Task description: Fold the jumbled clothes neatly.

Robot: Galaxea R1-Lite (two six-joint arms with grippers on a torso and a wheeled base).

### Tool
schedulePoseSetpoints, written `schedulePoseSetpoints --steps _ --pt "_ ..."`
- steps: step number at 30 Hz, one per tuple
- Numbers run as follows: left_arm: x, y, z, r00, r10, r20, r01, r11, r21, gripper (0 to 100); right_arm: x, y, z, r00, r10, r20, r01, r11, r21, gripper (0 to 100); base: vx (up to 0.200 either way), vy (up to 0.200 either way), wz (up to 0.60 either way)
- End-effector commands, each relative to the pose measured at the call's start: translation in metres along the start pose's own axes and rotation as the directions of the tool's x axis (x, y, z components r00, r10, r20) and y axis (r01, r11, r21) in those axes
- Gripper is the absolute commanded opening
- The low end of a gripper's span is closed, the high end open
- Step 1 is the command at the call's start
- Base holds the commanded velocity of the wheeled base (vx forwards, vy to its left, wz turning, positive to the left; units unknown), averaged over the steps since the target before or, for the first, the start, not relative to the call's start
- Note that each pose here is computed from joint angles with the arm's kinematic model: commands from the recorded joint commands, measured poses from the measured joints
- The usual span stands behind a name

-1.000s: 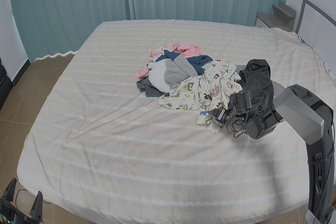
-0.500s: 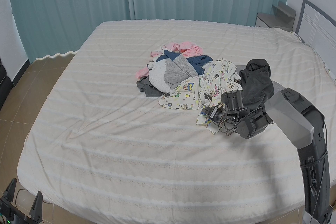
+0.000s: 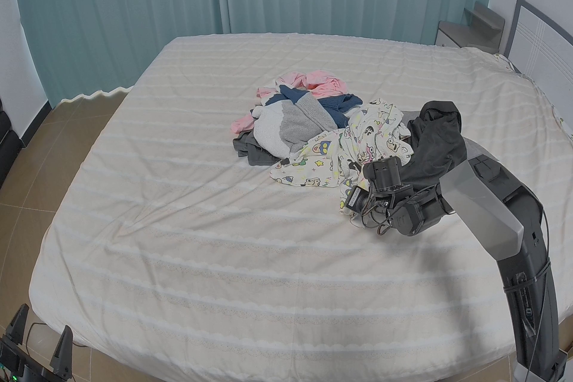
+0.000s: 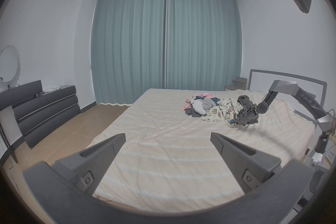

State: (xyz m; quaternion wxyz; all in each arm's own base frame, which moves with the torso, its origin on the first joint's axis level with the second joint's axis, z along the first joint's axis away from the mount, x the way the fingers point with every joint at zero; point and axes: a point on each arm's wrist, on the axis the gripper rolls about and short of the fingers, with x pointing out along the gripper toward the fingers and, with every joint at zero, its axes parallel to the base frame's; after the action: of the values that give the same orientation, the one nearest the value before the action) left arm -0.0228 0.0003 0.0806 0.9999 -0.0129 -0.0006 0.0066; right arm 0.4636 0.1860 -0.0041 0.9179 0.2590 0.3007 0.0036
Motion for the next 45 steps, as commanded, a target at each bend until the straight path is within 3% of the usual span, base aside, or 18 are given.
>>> schedulePoseSetpoints --steps 1,6,10,15,21,28,33,37,40,41,42,43,44,45 --pt "0.000 0.000 -0.005 1.000 0.001 -0.003 -0.001 1.000 0.000 100 -0.001 0.001 0.001 1.000 -0.007 0.009 0.007 1.000 -0.001 0 0.000 0.000 0.00" --pt "0.000 0.000 -0.005 1.000 0.001 -0.003 -0.001 1.000 0.000 100 -0.012 -0.001 0.008 0.999 -0.025 0.024 0.025 1.000 0.006 0 0.000 0.000 0.00" --pt "0.000 0.000 -0.005 1.000 0.001 -0.001 -0.001 1.000 0.007 100 -0.064 0.006 0.015 1.000 -0.007 0.001 0.007 1.000 0.010 0 0.000 0.000 0.00" --pt "0.000 0.000 -0.005 1.000 0.001 -0.003 -0.001 1.000 0.014 100 -0.129 0.019 0.019 0.997 0.071 0.027 -0.071 0.997 -0.002 0 0.000 0.000 0.00" --pt "0.000 0.000 -0.005 1.000 0.001 -0.003 -0.001 1.000 0.014 100 -0.209 0.030 0.017 0.979 0.202 0.040 -0.201 0.979 -0.029 0 0.000 0.000 0.00" --pt "0.000 -0.001 -0.005 0.999 -0.036 -0.004 0.036 0.999 0.026 100 -0.310 0.034 0.018 0.920 0.384 0.075 -0.380 0.923 -0.068 0 0.000 0.000 0.00" --pt "0.000 -0.002 -0.005 0.995 -0.100 -0.001 0.100 0.990 0.102 100 -0.361 0.030 0.036 0.850 0.509 0.138 -0.495 0.860 -0.125 0 0.000 0.000 0.00" --pt "0.000 -0.002 -0.005 0.993 -0.114 0.001 0.113 0.988 0.109 100 -0.383 0.031 0.043 0.803 0.573 0.163 -0.549 0.818 -0.172 0 0.000 0.000 0.00" --pt "0.000 -0.003 -0.005 0.993 -0.116 0.001 0.115 0.988 0.106 100 -0.401 0.034 0.046 0.757 0.631 0.168 -0.599 0.774 -0.204 0 0.000 0.000 0.00" --pt "-0.001 -0.003 0.000 0.993 -0.118 0.028 0.115 0.989 0.095 100 -0.404 0.035 0.046 0.748 0.642 0.169 -0.608 0.765 -0.211 0 0.000 0.000 0.00" --pt "-0.009 -0.003 0.030 0.982 -0.127 0.142 0.124 0.992 0.029 100 -0.409 0.037 0.046 0.733 0.660 0.167 -0.624 0.749 -0.221 0 0.000 0.000 0.00" --pt "-0.012 -0.003 0.041 0.976 -0.126 0.178 0.128 0.992 0.002 100 -0.410 0.037 0.046 0.730 0.663 0.167 -0.627 0.746 -0.223 0 0.000 0.000 0.00" --pt "-0.024 -0.005 0.096 0.943 -0.146 0.299 0.187 0.976 -0.113 100 -0.413 0.040 0.045 0.716 0.678 0.163 -0.640 0.732 -0.235 0 0.000 0.000 0.00" --pt "-0.021 -0.006 0.105 0.945 -0.162 0.284 0.202 0.972 -0.117 100 -0.414 0.041 0.045 0.711 0.685 0.160 -0.646 0.726 -0.237 0 0.000 0.000 0.00"
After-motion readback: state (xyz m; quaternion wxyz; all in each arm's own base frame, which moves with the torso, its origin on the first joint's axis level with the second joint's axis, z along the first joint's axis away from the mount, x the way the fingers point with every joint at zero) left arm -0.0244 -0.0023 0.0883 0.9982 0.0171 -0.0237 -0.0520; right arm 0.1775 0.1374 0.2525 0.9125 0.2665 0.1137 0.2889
